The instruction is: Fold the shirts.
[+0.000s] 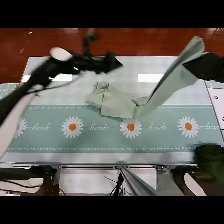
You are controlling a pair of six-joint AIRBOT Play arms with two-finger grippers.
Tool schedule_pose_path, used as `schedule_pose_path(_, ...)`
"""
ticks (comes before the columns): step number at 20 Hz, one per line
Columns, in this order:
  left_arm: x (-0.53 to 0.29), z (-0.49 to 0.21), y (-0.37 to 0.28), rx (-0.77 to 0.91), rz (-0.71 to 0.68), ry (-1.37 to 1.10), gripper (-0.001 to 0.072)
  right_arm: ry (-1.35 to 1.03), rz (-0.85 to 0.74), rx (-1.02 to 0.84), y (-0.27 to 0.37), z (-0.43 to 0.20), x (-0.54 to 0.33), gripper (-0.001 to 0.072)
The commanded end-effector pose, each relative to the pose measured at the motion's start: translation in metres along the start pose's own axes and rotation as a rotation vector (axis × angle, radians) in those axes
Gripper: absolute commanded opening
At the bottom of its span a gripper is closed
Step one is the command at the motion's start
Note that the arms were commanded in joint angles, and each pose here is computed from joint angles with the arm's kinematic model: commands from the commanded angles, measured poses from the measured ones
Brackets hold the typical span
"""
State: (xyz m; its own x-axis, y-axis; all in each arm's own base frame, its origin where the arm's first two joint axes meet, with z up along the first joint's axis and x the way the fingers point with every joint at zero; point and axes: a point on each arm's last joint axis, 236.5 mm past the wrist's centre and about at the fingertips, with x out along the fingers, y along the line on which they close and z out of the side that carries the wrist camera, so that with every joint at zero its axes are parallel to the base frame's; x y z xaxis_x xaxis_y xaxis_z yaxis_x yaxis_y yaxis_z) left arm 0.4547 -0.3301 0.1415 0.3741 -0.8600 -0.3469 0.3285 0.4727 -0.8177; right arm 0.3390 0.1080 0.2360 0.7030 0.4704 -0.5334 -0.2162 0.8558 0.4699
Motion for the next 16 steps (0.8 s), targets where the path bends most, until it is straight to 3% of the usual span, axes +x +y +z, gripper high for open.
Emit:
schedule_pose_path(1,-0.123,0.073,-0.014,0.127,0.073,-0.213,0.0025,0.008,0.119,-0.022,0.035,0.002,0.044,0.0014)
schedule_pose_path(6,-0.245,0.089,-0.051,0.237,0.137,-0.364,0.0026,0.098,0.205,-0.031,0.083,-0.039,0.147,0.0014)
schedule_pose_path(13,-0.267,0.039,-0.103,0.359,0.122,-0.28,0.0027,0.191,0.213,0.038,0.12,-0.143,0.28,0.0016)
schedule_pose_path(14,-0.264,0.034,-0.108,0.367,0.11,-0.263,0.0027,0.179,0.215,0.109,0.124,-0.15,0.292,0.0043)
schedule_pose_path(16,-0.255,0.026,-0.113,0.374,0.092,-0.232,0.0027,0.151,0.214,0.264,0.127,-0.156,0.309,0.0327)
